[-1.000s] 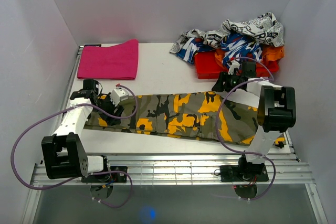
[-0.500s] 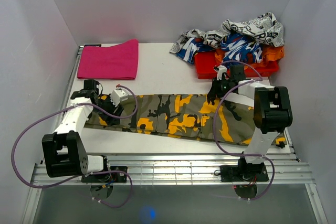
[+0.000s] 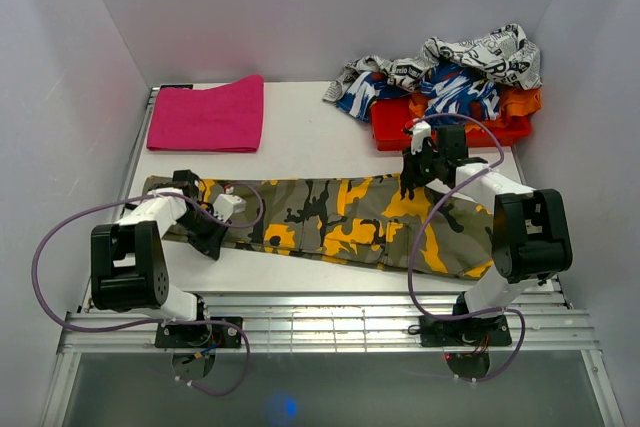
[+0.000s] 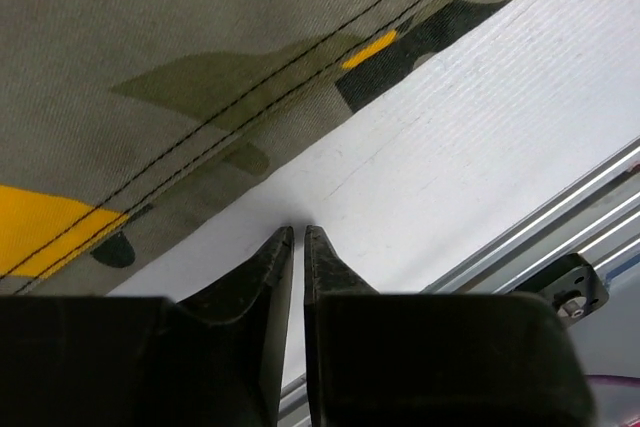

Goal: Fold and stack the trousers
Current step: Fold the trousers

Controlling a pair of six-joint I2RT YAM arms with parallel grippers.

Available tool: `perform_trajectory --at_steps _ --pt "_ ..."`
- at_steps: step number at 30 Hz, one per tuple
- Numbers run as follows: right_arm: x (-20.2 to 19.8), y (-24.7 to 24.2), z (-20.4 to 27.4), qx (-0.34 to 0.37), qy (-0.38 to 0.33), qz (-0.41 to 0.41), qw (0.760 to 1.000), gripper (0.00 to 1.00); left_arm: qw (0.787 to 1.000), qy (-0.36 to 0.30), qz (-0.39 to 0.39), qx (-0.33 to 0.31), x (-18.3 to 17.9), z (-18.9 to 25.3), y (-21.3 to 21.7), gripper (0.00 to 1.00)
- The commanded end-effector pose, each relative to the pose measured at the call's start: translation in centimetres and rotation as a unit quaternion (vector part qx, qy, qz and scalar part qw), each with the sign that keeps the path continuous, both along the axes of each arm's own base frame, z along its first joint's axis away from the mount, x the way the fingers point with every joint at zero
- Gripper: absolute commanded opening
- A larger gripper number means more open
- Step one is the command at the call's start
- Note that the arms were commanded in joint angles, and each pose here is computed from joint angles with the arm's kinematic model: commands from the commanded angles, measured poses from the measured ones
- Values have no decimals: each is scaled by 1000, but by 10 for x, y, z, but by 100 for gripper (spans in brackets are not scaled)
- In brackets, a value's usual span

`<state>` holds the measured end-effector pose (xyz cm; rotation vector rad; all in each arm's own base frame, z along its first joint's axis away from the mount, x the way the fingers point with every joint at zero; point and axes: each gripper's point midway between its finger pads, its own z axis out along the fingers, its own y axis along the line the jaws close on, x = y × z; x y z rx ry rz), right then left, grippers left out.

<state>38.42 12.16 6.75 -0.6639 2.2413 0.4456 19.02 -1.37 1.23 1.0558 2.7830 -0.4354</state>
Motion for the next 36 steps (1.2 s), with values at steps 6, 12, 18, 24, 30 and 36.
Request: perform_trajectory --at_steps 6,12,18,24,30,36 --pt "17 -6 52 -43 -42 31 998 84 997 -52 51 -32 35 52 -4 51" --pt "-46 4 76 -41 1 158 987 85 969 -105 213 -61 103 123 40 66" --pt "-138 12 63 -7 158 274 949 67 944 -72 322 -20 107 104 126 67" --pt "-173 4 34 -70 178 297 936 64 896 -18 443 -29 90 83 173 63" --pt "-185 -1 14 -110 167 285 937 70 813 -27 579 -53 89 73 204 62" --pt "-185 -14 -5 -152 162 286 932 70 788 -41 614 -24 94 57 223 60"
